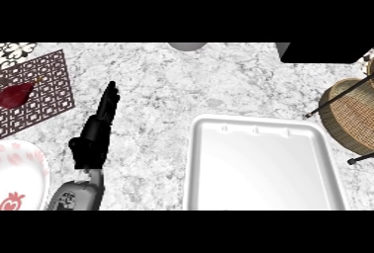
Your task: Pick the lemon from the tray and place it in the tiered basket
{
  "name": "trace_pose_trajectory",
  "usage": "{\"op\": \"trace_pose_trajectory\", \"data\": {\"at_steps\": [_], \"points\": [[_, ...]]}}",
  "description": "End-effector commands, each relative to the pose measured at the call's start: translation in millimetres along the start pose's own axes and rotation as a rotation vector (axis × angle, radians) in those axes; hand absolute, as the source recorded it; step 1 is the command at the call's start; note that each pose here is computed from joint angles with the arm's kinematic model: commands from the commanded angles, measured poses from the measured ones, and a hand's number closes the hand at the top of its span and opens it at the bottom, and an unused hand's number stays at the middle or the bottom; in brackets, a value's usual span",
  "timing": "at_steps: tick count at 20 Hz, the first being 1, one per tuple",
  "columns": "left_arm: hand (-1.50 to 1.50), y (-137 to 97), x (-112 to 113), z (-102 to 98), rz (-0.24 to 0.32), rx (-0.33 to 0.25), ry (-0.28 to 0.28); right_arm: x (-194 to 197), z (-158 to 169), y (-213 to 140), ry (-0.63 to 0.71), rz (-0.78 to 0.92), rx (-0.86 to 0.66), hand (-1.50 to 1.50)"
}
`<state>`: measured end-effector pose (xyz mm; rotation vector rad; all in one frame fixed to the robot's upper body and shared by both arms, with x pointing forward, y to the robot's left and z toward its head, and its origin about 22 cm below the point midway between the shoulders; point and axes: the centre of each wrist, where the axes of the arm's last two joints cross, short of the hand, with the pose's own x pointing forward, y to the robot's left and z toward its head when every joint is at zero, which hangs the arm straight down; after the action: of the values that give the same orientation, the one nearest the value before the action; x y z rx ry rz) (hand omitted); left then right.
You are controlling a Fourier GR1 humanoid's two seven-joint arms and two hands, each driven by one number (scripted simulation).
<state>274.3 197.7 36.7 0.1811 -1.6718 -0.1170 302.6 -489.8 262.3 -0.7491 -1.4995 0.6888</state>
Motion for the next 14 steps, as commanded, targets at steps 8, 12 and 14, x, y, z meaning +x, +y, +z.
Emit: {"op": "trace_pose_trajectory", "data": {"at_steps": [8, 12, 14], "points": [[0.00, 1.9, -11.6, -0.1, -0.014, 0.002, -0.003, -66.8, 54.3, -77.5, 0.225, -0.333, -0.256, -1.50], [0.00, 10.6, 1.7, -3.7, 0.011, 0.013, -0.003, -95.0, 104.4, -103.3, 0.235, -0.432, -0.263, -1.50], [0.00, -1.5, -5.0, 3.1, -0.002, 0.019, -0.002, -109.2, 124.5, -104.7, 0.235, -0.461, -0.274, -1.50]]}}
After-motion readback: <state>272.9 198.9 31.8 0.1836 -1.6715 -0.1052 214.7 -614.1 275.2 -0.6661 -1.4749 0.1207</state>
